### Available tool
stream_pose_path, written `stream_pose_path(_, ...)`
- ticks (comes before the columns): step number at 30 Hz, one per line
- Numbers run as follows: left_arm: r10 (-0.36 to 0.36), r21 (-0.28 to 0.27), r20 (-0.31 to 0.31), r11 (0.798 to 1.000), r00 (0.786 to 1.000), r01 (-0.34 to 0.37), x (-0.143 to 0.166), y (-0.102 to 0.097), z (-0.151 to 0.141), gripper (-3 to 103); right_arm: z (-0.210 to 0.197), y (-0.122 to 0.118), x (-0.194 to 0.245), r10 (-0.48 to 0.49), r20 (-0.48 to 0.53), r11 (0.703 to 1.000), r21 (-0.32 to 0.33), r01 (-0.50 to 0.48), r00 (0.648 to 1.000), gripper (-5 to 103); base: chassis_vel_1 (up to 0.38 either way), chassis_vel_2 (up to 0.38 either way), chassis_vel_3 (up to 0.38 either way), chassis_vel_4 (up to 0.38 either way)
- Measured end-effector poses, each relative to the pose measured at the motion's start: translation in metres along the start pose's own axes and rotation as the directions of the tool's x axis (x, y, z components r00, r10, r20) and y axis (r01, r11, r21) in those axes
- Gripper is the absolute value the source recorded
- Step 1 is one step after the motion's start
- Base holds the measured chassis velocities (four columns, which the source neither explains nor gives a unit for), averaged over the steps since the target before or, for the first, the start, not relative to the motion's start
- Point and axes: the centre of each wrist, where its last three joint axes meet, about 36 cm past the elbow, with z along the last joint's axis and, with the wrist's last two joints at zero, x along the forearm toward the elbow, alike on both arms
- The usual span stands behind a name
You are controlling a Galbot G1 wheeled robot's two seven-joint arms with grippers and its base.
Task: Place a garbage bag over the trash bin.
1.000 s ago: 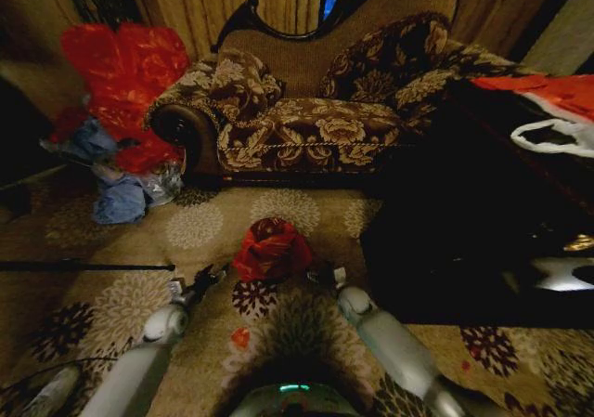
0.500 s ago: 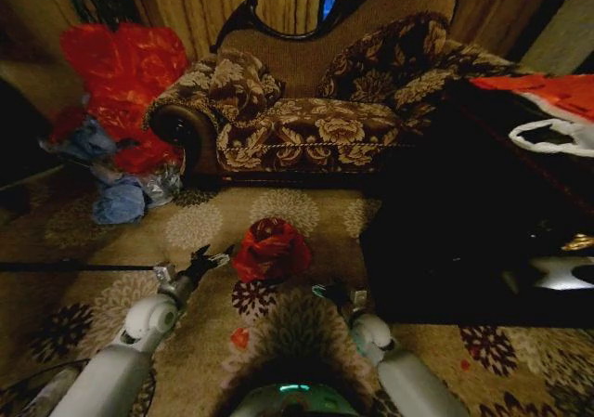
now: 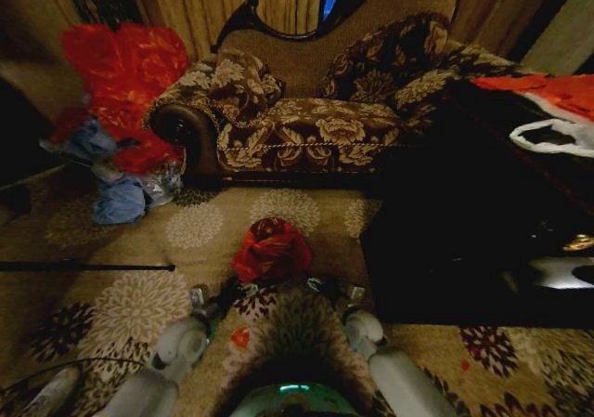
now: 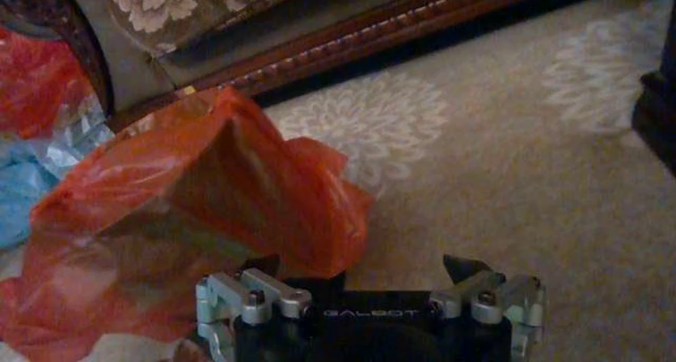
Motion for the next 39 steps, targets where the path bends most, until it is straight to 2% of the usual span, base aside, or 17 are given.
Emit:
stream_pose_path(2, 0.006, 0.121, 0.030, 0.993, 1.000, -0.009, -0.014, 0.008, 0.010, 100, -0.005, -0.004, 0.000, 0.000, -0.003, 1.000, 0.013, 0.000, 1.000, 100, 0.000, 0.000, 0.000, 0.000)
stream_pose_path(3, 0.001, 0.156, 0.042, 0.988, 0.999, -0.007, -0.021, 0.012, 0.014, 100, -0.006, -0.005, 0.000, -0.003, -0.006, 1.000, 0.016, 0.003, 1.000, 100, 0.000, 0.000, 0.000, 0.000)
stream_pose_path(4, 0.001, 0.156, 0.042, 0.988, 0.999, -0.007, -0.021, 0.012, 0.014, 100, -0.006, -0.005, 0.000, -0.003, -0.006, 1.000, 0.016, 0.003, 1.000, 100, 0.000, 0.000, 0.000, 0.000)
stream_pose_path(5, -0.006, 0.195, 0.051, 0.981, 0.999, -0.004, -0.029, 0.019, 0.020, 100, -0.008, -0.003, 0.001, -0.009, -0.006, 1.000, 0.018, 0.009, 1.000, 100, 0.000, 0.000, 0.000, 0.000)
stream_pose_path(7, -0.022, 0.235, 0.045, 0.972, 0.999, 0.010, -0.042, 0.028, 0.028, 100, -0.010, 0.000, 0.002, -0.020, -0.007, 1.000, 0.022, 0.021, 1.000, 100, 0.000, 0.000, 0.000, 0.000)
stream_pose_path(12, -0.014, 0.253, 0.025, 0.968, 1.000, 0.007, -0.057, 0.037, 0.041, 100, -0.010, 0.005, 0.004, -0.035, -0.010, 0.999, 0.028, 0.035, 0.999, 100, 0.000, 0.000, 0.000, 0.000)
stream_pose_path(14, 0.006, 0.265, 0.025, 0.964, 1.000, -0.012, -0.064, 0.039, 0.044, 103, -0.009, 0.004, 0.005, -0.035, -0.013, 0.999, 0.033, 0.035, 0.999, 100, 0.000, 0.000, 0.000, 0.000)
stream_pose_path(20, 0.057, 0.309, 0.043, 0.949, 0.997, -0.067, -0.072, 0.039, 0.041, 97, -0.009, 0.003, 0.008, -0.028, -0.015, 0.998, 0.058, 0.028, 1.000, 100, 0.000, 0.000, 0.000, 0.000)
stream_pose_path(27, 0.081, 0.332, 0.063, 0.938, 0.995, -0.098, -0.078, 0.041, 0.033, 92, -0.007, 0.003, 0.007, -0.023, -0.020, 0.997, 0.068, 0.024, 1.000, 100, 0.000, 0.000, 0.000, 0.000)
stream_pose_path(29, 0.090, 0.329, 0.067, 0.938, 0.994, -0.107, -0.079, 0.041, 0.029, 81, -0.006, 0.002, 0.007, -0.022, -0.023, 0.997, 0.072, 0.024, 0.999, 100, 0.000, 0.000, 0.000, 0.000)
stream_pose_path(30, 0.094, 0.326, 0.063, 0.939, 0.994, -0.109, -0.079, 0.040, 0.028, 81, -0.005, 0.003, 0.007, -0.022, -0.024, 0.997, 0.073, 0.024, 0.999, 100, 0.000, 0.000, 0.000, 0.000)
stream_pose_path(31, 0.097, 0.315, 0.052, 0.943, 0.994, -0.109, -0.077, 0.037, 0.026, 77, -0.005, 0.003, 0.007, -0.023, -0.025, 0.997, 0.074, 0.024, 0.999, 100, 0.000, 0.000, 0.000, 0.000)
stream_pose_path(33, 0.094, 0.299, 0.042, 0.949, 0.995, -0.102, -0.075, 0.036, 0.025, 81, -0.005, 0.004, 0.007, -0.023, -0.026, 0.997, 0.074, 0.025, 0.999, 100, 0.000, 0.000, 0.000, 0.000)
stream_pose_path(35, 0.071, 0.258, 0.011, 0.964, 0.997, -0.071, -0.067, 0.036, 0.029, 91, -0.004, 0.004, 0.005, -0.023, -0.028, 0.997, 0.076, 0.026, 0.999, 100, 0.000, 0.000, 0.000, 0.000)
stream_pose_path(39, 0.058, 0.221, -0.001, 0.974, 0.998, -0.057, -0.057, 0.038, 0.028, 97, -0.003, 0.005, 0.001, -0.024, -0.028, 0.997, 0.073, 0.026, 0.999, 100, 0.000, 0.000, 0.000, 0.000)
